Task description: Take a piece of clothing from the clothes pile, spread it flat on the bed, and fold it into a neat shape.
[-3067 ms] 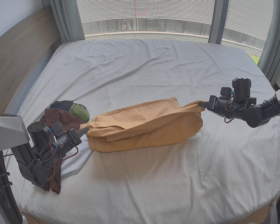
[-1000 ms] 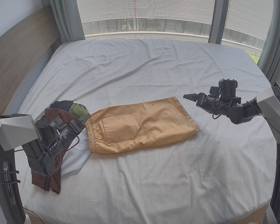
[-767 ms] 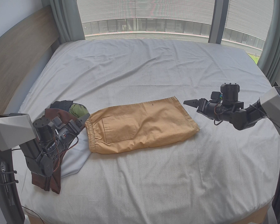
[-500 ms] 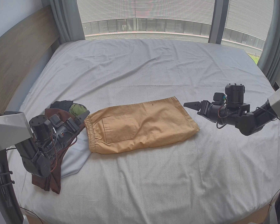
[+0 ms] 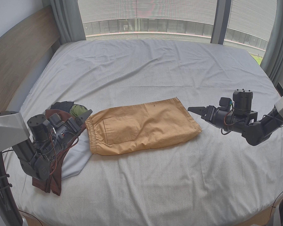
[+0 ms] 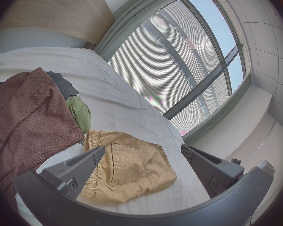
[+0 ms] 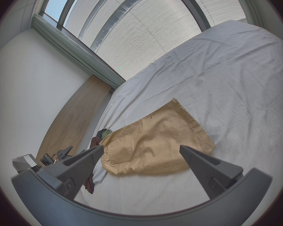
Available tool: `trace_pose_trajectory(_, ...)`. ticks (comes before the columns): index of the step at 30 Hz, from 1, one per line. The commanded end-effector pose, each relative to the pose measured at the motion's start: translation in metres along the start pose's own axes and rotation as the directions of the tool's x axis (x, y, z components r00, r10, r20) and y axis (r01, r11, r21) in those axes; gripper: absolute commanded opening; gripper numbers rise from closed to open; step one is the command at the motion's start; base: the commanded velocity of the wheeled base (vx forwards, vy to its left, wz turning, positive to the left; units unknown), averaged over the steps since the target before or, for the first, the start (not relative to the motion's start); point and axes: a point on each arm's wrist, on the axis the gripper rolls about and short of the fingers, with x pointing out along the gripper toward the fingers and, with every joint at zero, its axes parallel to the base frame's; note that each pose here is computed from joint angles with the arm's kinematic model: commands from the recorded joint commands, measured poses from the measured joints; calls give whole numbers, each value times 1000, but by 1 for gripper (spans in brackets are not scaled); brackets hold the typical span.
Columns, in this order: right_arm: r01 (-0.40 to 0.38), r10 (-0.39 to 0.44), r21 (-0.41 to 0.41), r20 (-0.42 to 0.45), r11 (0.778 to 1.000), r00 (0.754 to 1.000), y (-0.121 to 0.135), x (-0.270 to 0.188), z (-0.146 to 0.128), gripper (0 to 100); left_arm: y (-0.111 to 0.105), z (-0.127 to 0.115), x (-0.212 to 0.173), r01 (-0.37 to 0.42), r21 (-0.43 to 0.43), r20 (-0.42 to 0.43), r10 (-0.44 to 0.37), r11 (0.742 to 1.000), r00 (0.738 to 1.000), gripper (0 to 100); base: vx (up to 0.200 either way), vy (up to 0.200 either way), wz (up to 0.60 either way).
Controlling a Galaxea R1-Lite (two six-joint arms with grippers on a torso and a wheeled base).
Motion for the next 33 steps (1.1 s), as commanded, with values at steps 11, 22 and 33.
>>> trace_pose_trajectory(11,66,-61,46,-100,997,993,-45,35,-50,100,5,-4,1,-14,-2,-11,14,1000,1000,100,0,0,0)
trace_pose_trajectory(22,116,-108,64,-110,991,988,-73,52,-67,100,9,-9,2,-23,23,-27,24,999,999,100,0,0,0)
trace_pose_trajectory(33,141,-133,64,-109,988,985,-88,72,-76,100,9,-8,2,-24,24,-23,24,999,999,100,0,0,0)
